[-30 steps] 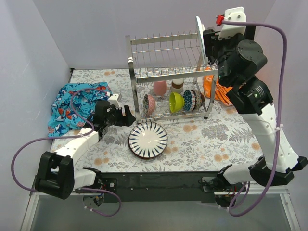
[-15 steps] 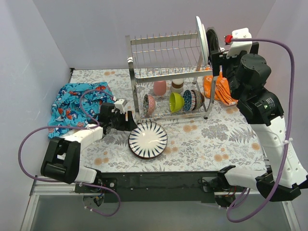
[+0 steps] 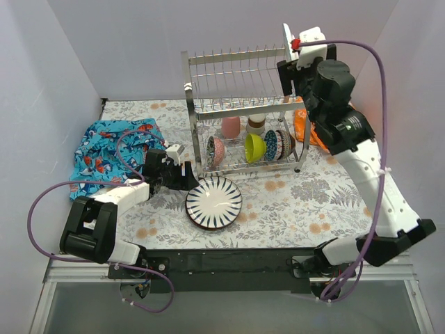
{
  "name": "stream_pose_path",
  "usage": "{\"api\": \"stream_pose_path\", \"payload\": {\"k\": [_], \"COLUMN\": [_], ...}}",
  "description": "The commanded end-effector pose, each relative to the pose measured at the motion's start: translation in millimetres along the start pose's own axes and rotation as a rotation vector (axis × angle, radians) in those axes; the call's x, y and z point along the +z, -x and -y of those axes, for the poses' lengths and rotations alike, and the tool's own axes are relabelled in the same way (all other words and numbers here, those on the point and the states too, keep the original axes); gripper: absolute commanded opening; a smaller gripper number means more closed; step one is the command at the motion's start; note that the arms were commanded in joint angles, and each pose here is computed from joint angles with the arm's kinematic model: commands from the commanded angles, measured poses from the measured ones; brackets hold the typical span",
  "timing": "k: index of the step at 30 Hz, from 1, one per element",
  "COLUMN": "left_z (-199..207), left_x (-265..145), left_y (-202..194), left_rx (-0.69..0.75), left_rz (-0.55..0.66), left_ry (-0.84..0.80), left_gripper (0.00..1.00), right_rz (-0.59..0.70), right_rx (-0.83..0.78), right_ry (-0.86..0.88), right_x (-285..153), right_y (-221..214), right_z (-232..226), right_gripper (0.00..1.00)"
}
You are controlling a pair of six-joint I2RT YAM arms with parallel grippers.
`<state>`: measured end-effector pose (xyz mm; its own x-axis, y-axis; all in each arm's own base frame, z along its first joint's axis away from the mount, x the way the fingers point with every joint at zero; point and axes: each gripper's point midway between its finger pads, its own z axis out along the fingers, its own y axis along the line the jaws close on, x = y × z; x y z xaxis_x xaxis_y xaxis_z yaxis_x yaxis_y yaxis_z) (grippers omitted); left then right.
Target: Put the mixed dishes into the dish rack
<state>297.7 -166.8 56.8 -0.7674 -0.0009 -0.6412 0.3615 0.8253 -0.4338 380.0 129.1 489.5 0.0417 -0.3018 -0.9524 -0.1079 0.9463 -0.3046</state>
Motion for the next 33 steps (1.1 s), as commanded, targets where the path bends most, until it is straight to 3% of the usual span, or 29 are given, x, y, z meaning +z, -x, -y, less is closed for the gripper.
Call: {"api": "stream_pose_path", "payload": {"k": [1,6,15,33], "left_z": [4,5,9,12], "left_x": [-6,-7,-7,-7], "left_y": [8,9,6,5], "left_rx": [0.014,0.008,-0.021,-0.039], "left_rz": [0.031,0.035,0.039,0.062], "left_ry": [-0.01,-0.009,-0.026,-0.048], "left_gripper": [0.65,0.65,0.65,0.66], "right_rz": [0.077,0.034,0.058,0.034], "right_rx": [-0.002,-0.007,0.008,-0.037], "right_ry": [-0.165,-0.312,-0.415,-0.499], "right_x": [22,46,41,41], "right_y": [28,21,31,22], "right_z": [24,39,76,96], "right_gripper": [0.85,0.85,0.77,0.7]}}
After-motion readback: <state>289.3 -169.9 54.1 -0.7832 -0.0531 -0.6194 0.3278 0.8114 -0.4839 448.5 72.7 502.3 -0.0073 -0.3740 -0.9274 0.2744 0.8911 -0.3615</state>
